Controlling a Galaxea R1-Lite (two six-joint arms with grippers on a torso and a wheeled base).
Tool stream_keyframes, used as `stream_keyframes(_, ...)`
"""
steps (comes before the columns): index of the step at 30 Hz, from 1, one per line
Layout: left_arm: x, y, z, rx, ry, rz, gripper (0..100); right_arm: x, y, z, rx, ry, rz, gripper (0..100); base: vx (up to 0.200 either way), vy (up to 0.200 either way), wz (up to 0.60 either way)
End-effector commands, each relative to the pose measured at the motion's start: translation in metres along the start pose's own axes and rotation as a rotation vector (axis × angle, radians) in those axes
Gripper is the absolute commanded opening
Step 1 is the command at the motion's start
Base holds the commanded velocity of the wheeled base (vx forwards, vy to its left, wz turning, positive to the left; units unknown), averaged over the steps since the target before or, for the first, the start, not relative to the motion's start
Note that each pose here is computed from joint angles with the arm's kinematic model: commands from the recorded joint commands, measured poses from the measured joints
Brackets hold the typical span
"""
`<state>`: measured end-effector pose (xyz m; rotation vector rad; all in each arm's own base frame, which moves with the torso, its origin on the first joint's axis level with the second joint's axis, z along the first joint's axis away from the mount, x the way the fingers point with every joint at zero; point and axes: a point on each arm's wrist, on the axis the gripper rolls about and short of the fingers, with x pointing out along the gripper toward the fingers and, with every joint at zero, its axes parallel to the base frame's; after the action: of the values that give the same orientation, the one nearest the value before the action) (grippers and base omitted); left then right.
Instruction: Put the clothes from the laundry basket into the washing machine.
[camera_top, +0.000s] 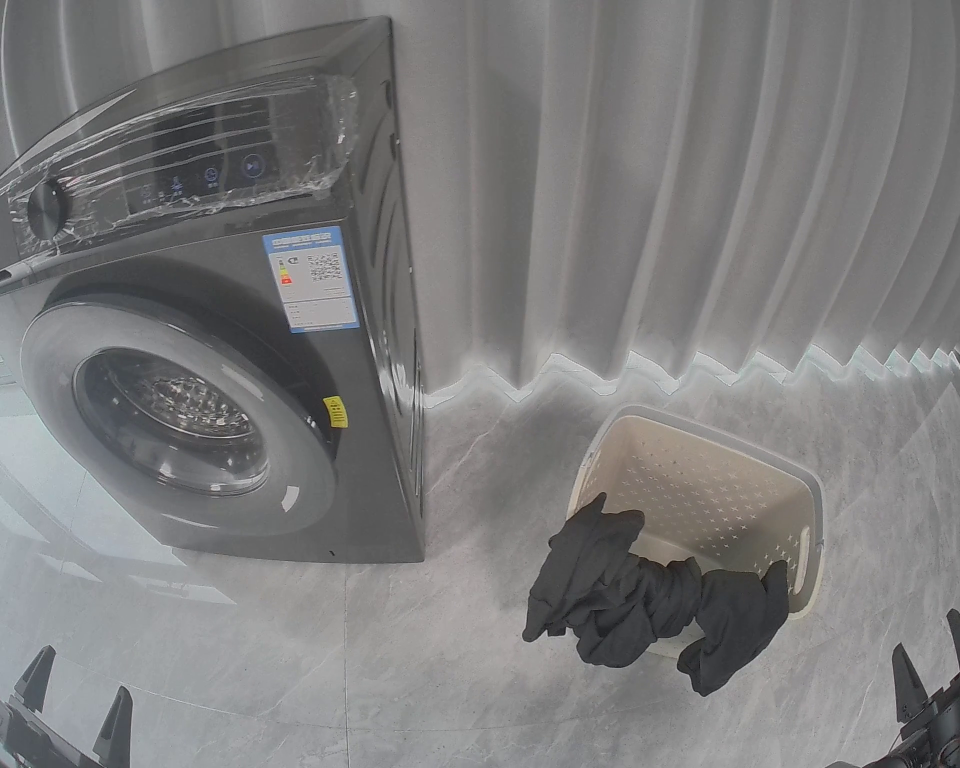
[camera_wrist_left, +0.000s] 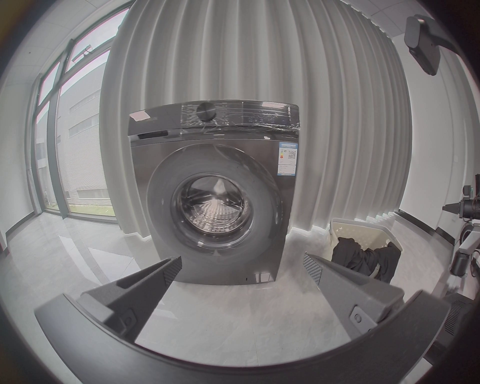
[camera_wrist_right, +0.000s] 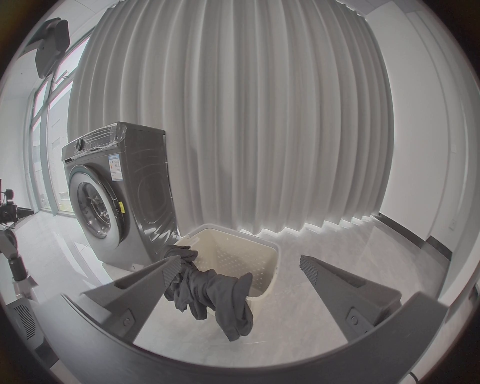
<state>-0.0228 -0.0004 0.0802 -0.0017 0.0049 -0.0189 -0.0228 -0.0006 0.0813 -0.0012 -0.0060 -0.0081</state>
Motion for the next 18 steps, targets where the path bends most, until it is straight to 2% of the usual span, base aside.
stream_keyframes(1, 0.0000, 0.0000, -0.0053, 0.000, 0.001, 0.001, 100, 0.0002, 0.0000, -0.0052, 0.000, 0.003, 0.000, 100, 0.000, 0.000, 0.00)
stream_keyframes(7, 0.0000, 0.0000, -0.0053, -0.008, 0.001, -0.003, 100, 0.0002, 0.0000, -0.0052, 0.000, 0.003, 0.000, 100, 0.000, 0.000, 0.00)
stream_keyframes(18, 0.0000, 0.0000, -0.0053, -0.008, 0.001, 0.001, 100, 0.0002, 0.0000, -0.0052, 0.000, 0.003, 0.000, 100, 0.000, 0.200, 0.00)
